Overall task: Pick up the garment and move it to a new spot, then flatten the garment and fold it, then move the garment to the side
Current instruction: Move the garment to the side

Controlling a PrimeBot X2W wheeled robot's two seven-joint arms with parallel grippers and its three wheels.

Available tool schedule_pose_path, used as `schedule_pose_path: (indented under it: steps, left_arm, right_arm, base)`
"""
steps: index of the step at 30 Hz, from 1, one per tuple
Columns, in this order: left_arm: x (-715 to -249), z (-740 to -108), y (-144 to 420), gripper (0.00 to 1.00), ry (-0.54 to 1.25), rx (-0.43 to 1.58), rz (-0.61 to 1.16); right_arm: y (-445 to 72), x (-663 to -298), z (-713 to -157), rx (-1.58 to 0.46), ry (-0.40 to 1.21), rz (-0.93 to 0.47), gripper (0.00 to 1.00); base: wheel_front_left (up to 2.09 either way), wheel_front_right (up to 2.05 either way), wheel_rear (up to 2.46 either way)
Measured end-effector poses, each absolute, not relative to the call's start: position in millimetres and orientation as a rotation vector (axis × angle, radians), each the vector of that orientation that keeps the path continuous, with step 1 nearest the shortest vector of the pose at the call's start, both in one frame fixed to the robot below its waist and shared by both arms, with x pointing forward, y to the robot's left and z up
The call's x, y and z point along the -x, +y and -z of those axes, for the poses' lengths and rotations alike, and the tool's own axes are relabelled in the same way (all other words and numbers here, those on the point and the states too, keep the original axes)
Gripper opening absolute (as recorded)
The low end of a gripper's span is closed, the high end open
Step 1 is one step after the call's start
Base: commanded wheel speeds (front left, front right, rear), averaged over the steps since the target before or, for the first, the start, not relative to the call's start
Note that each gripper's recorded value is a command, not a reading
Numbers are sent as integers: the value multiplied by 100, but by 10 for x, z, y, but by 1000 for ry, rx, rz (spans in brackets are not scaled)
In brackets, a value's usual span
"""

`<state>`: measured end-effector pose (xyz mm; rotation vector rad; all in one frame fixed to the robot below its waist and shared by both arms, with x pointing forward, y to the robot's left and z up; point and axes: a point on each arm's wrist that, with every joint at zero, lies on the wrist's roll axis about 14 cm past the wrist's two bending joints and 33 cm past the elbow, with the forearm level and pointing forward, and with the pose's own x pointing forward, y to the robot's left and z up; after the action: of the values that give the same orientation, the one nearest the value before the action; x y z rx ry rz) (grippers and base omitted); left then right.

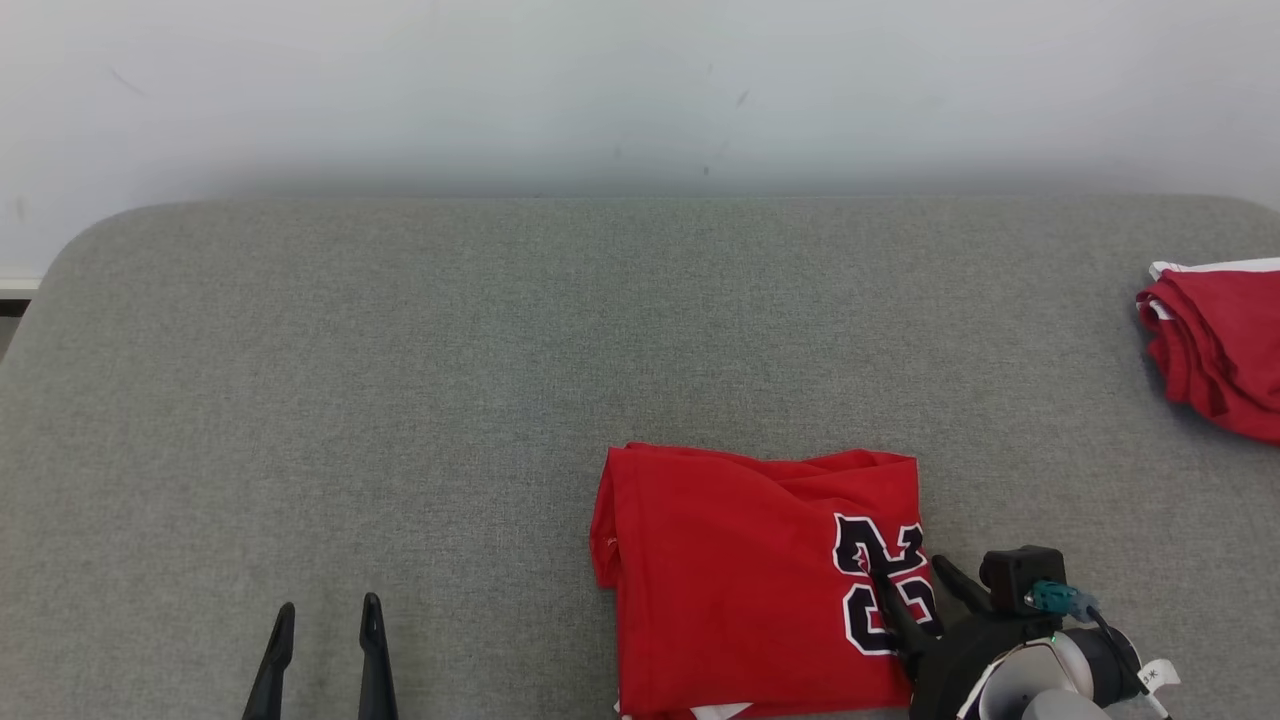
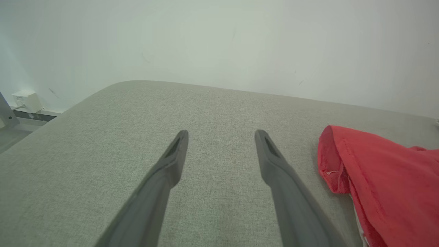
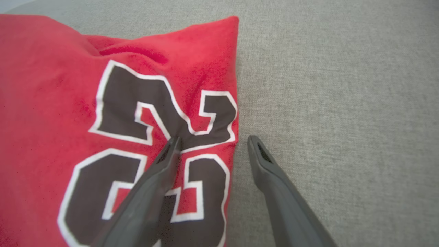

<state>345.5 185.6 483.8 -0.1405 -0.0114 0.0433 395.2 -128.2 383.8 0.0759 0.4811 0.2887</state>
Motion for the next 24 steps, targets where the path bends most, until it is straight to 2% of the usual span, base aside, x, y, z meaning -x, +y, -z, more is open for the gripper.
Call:
schedule_pose_path:
  steps: [1, 2, 3, 4, 11, 24]
  left_arm:
    - [-3464, -4837, 1853, 100, -11, 142, -43]
    - [-3476, -4840, 1847, 100, -12, 143, -41]
    - [-3485, -4845, 1841, 100, -14, 143, -39]
    - [-3486, -4843, 1834, 100, -14, 145, -37]
    - [-3518, -4819, 1810, 100, -6, 165, -33]
    - [-3947, -4758, 1502, 100, 2, 190, 64]
  right_arm:
    - [-1278, -3950, -3810, -72, 493, -291, 100]
    - [-1276, -3954, -3793, -73, 502, -291, 80]
    - [-1256, -3953, -3782, -75, 507, -296, 32]
    - [-1235, -3963, -3788, -84, 504, -297, 0]
    - [-1183, -4091, -3866, -98, 481, -314, 0]
    - [-1707, -5157, -4521, 8, 303, -254, 0]
  base:
    - [0, 0, 0]
    - [0, 0, 0]
    - [0, 0, 0]
    - [0, 0, 0]
    - [0, 0, 0]
    - [0, 0, 0]
